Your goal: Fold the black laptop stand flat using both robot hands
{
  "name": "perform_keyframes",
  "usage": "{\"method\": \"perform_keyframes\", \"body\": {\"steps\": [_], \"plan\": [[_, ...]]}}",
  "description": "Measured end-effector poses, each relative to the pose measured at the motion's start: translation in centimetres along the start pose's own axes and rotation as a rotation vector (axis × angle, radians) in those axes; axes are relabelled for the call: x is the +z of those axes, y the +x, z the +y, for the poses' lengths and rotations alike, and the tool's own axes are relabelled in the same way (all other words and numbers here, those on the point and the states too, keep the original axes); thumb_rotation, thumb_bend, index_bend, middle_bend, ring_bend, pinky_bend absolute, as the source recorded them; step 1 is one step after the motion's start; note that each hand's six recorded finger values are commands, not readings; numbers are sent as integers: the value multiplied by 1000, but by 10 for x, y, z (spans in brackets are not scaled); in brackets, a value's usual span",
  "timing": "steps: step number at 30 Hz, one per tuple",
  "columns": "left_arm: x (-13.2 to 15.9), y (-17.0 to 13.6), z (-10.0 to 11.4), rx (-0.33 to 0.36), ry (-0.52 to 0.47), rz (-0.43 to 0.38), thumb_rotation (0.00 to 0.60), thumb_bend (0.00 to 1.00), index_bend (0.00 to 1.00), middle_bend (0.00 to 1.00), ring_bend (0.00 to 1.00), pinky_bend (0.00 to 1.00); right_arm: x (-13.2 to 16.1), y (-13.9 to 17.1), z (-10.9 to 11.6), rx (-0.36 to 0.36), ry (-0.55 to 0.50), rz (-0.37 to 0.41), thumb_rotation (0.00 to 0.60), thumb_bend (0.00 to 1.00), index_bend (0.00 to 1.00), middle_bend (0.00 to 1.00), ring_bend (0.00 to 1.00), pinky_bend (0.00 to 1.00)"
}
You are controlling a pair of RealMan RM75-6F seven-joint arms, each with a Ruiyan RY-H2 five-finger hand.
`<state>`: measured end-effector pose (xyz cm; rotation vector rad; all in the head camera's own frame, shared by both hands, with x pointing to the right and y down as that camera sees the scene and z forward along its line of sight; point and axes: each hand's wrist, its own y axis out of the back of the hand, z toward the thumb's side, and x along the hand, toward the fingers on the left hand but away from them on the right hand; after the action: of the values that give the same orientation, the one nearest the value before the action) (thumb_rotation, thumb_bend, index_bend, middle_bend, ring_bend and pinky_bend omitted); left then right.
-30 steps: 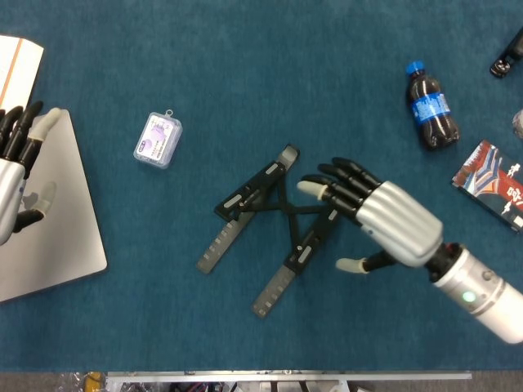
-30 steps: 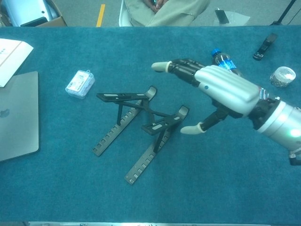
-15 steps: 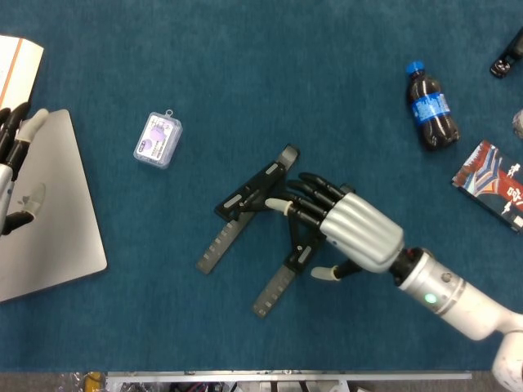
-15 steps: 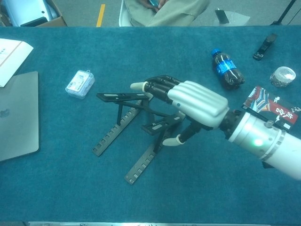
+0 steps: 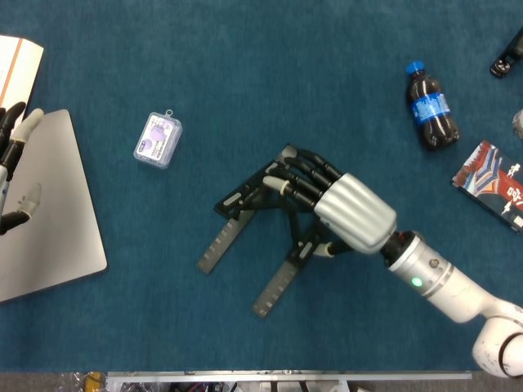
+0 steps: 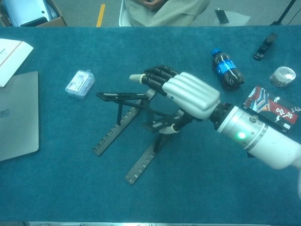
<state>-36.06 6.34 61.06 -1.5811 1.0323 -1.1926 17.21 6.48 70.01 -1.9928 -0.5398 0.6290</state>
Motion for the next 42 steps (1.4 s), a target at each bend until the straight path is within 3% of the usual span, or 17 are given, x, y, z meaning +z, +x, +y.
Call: {"method": "perform_keyframes", "body": {"steps": [8,19,34,42], "plan": [[-5,1,1,-7,4,17,600,409,0,29,0,39,-12,-2,15,-75,54,-38,600,0,0,108,0,6],[1,4,0,-61,-37,-35,600,409,0,39,0,39,-45,8,42,-140,106,-139,600,0,0,109,0,6],[5,2,-3,-66,-39,-47,600,409,0,42,0,39,-90,43,54,-146,110,-293,600,0,0,108,0,6],[6,2,-4,-72,-39,-41,600,409,0,44,0,39,-88,47,62,-168,94,-282,600,0,0,108,0,6]]}}
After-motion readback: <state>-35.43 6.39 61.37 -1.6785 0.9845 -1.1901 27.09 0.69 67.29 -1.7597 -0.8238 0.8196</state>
